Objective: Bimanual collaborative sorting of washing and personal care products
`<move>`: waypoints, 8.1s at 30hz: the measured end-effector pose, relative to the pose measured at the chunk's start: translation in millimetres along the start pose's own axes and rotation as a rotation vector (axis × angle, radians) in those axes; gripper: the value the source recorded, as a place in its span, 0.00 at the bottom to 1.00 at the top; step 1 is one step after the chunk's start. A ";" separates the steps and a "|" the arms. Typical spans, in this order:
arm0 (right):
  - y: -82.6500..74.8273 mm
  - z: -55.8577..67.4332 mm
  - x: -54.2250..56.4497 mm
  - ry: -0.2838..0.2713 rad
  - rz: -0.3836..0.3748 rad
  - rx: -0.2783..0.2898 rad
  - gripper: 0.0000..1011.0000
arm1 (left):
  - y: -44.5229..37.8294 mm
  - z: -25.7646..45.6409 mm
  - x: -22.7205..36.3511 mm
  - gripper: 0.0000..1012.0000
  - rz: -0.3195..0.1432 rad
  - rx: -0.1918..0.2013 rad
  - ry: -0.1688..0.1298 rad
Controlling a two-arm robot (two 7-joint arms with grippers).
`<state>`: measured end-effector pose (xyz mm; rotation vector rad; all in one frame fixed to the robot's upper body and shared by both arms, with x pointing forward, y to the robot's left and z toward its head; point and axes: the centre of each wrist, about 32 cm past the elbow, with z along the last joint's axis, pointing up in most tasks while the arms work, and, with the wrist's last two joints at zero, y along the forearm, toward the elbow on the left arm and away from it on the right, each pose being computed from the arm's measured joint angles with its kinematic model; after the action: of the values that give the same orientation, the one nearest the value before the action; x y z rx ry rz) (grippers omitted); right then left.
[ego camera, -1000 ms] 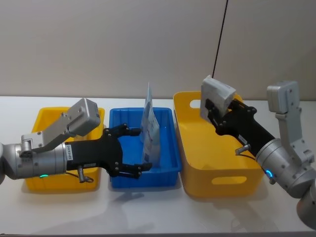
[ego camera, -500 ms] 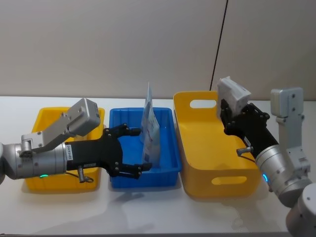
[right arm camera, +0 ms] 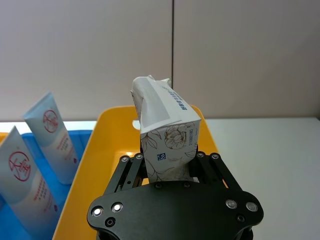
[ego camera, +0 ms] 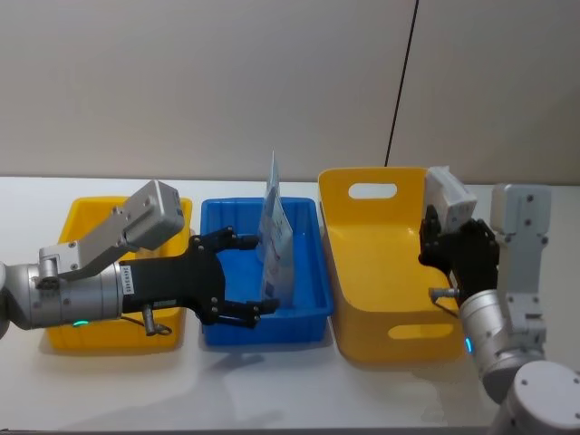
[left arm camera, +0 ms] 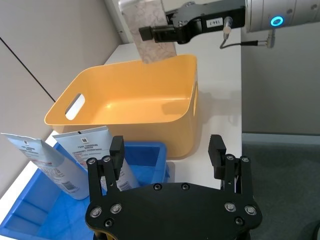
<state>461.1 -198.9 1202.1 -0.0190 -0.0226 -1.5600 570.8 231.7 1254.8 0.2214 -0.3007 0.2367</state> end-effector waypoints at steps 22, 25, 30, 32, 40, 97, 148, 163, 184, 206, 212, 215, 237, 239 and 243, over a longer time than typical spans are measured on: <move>-9.7 -6.4 -21.6 0.019 -0.119 -0.064 0.68 | 0.0 0.0 0.0 0.99 0.000 0.000 0.000; -10.2 -6.6 -22.6 0.020 -0.125 -0.067 0.78 | 0.0 0.0 0.0 0.99 0.000 0.000 0.000; -10.8 -6.8 -24.0 0.021 -0.132 -0.070 0.94 | 0.0 0.0 0.0 0.99 0.000 0.000 0.000; -10.9 -6.8 -24.3 0.022 -0.133 -0.071 0.97 | 0.0 0.0 0.0 0.99 0.000 0.000 0.000; -11.3 -7.1 -25.2 0.023 -0.140 -0.074 0.99 | 0.0 0.0 0.0 0.99 0.000 0.000 0.000; -10.1 15.1 0.0 -0.016 0.161 -0.078 0.99 | 0.0 0.0 0.0 0.99 0.000 0.000 0.000; 16.8 48.5 -41.8 -0.157 0.456 -0.235 0.99 | 0.5 -0.3 -0.1 0.99 0.001 0.001 0.001; 23.7 43.7 -51.3 -0.192 0.454 -0.236 0.99 | 10.5 -4.2 1.8 0.99 0.063 0.004 0.024; 33.6 37.1 -56.1 -0.190 0.430 -0.247 0.99 | 19.2 -13.3 5.7 0.99 0.130 0.012 0.060; 60.3 15.5 -75.7 -0.191 0.398 -0.272 0.99 | 21.4 -15.9 6.1 0.99 0.147 0.014 0.069; 66.6 12.6 -80.5 -0.194 0.396 -0.274 0.99 | 21.5 -16.1 6.1 0.99 0.148 0.014 0.069; 70.1 11.6 -83.1 -0.195 0.395 -0.274 0.99 | 21.6 -16.3 6.1 0.99 0.149 0.014 0.070; 82.7 5.8 -91.9 -0.202 0.392 -0.282 0.65 | 21.5 -16.3 6.1 0.99 0.150 0.014 0.070; 83.0 5.8 -92.1 -0.203 0.392 -0.282 0.59 | 21.5 -16.3 6.2 0.99 0.150 0.014 0.070; 83.6 5.4 -92.7 -0.203 0.392 -0.283 0.45 | 21.5 -16.3 6.2 0.99 0.150 0.014 0.070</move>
<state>543.7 -105.2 1205.2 -0.3833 0.0402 -1.1539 575.1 257.4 1245.5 0.2045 -0.2467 0.3937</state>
